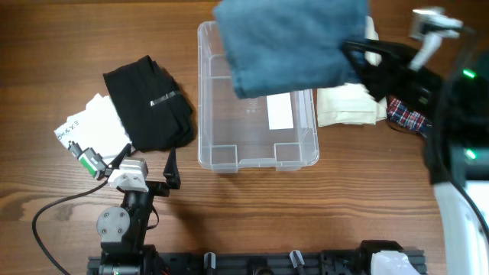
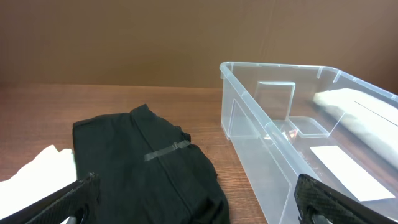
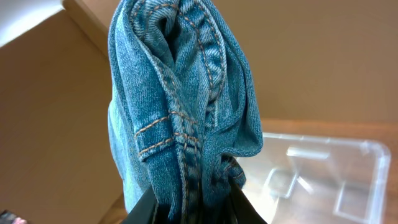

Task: Pack container
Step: 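Lift the denim with the right gripper and carry it over the bin, then lower the denim into the bin's upper half and release, then move the right gripper to the plaid garment and grasp it, then lift the plaid garment and carry it into the bin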

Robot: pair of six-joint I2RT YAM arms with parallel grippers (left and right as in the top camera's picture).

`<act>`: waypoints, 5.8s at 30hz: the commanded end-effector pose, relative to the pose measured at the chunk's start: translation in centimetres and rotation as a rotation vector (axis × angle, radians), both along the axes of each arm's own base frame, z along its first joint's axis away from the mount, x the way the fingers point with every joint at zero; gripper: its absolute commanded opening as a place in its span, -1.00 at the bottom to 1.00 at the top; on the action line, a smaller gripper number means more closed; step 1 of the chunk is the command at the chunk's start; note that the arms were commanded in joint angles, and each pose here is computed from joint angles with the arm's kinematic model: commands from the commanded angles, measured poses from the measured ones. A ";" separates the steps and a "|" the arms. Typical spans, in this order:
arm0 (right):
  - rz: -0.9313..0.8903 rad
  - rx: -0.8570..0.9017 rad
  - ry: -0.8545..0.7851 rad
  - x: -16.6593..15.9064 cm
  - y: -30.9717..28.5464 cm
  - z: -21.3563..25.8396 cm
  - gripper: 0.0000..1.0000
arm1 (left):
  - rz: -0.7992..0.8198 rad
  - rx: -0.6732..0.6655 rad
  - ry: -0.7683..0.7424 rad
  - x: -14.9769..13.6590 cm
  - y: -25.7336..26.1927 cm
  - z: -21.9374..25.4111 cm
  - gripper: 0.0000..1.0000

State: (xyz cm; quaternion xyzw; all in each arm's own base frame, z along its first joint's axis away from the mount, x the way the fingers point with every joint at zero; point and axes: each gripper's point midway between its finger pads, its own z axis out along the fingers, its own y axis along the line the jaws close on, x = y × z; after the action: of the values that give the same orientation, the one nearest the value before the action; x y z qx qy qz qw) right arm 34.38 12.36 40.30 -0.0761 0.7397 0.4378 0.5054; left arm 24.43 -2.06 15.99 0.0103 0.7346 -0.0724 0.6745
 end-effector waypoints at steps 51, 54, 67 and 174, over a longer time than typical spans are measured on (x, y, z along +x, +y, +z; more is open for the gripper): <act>-0.148 -0.350 0.303 14.3 8.1 -22.2 0.69 | -0.006 0.007 0.002 0.0 0.0 -0.2 1.00; -0.163 -0.430 0.266 14.9 7.5 -19.9 0.70 | -0.006 0.007 0.002 0.0 -0.1 -0.2 0.99; -0.618 -0.597 0.581 12.6 -5.8 -18.4 0.89 | -0.006 0.007 0.002 0.0 0.0 -0.2 0.99; -0.150 -0.142 0.243 1.5 0.8 -8.3 -0.92 | -0.006 0.007 0.002 0.0 0.0 -0.2 0.99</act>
State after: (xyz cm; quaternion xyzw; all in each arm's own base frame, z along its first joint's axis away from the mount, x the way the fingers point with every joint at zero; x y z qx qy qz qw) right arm 34.74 10.77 33.58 -0.0193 0.8105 0.3802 0.4452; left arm 24.43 -2.06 15.99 0.0103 0.7346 -0.0726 0.6745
